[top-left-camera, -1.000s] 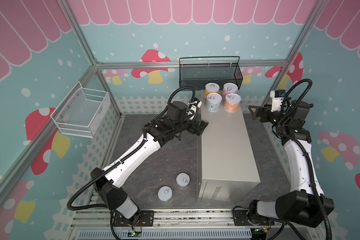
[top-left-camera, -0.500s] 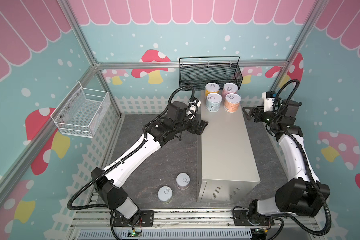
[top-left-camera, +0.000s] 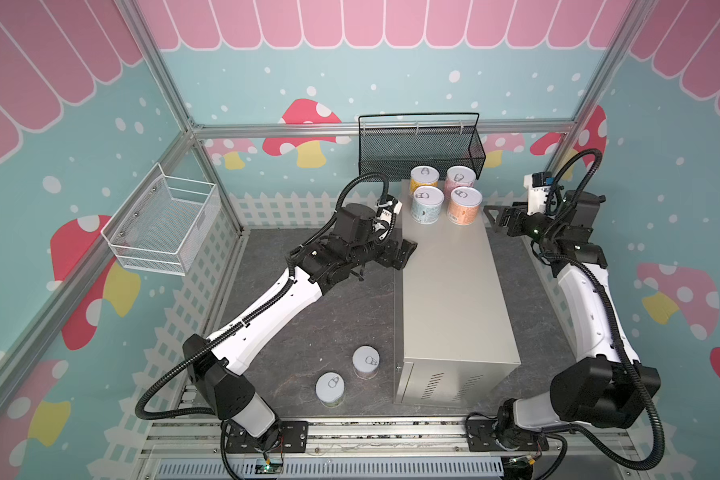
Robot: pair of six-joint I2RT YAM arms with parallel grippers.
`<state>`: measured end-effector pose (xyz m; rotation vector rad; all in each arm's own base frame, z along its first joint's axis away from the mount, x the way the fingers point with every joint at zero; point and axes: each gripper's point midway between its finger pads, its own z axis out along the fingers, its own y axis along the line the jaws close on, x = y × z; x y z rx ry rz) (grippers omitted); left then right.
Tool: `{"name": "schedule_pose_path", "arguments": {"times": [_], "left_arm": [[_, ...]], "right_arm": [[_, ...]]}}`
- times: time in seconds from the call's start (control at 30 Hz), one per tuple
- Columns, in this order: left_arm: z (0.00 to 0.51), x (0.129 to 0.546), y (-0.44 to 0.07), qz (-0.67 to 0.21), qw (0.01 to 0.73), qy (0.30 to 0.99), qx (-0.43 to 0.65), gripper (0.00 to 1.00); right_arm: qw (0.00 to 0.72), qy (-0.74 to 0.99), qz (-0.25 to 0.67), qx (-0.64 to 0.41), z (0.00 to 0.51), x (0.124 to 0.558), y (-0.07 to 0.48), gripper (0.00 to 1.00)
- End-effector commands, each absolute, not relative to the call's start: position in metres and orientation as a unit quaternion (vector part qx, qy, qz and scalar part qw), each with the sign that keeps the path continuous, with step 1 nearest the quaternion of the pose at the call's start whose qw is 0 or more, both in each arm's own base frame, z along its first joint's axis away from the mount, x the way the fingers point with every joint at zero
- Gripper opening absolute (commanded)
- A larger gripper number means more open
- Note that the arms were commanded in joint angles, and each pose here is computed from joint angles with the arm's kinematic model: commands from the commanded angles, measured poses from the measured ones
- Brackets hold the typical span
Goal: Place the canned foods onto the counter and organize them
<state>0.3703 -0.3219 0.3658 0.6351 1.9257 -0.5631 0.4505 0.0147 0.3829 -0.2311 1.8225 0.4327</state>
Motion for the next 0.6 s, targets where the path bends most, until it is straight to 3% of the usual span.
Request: {"name": "schedule_pose_path", "arguments": {"times": [0.0, 0.57], "left_arm": [[0.3495, 0.3669, -0.3156, -0.22, 0.475, 0.809, 0.265, 0.99], [0.3514, 0.3733, -0.3094, -0.212, 0.483, 0.812, 0.251, 0.99]], "right_arm": [[0.588, 0.779, 0.183, -0.116, 0.3851, 0.455, 0.0211, 0.99], [0.587, 0.789, 0.153, -0.098, 0.3834, 0.4497, 0.0138, 0.99]]}}
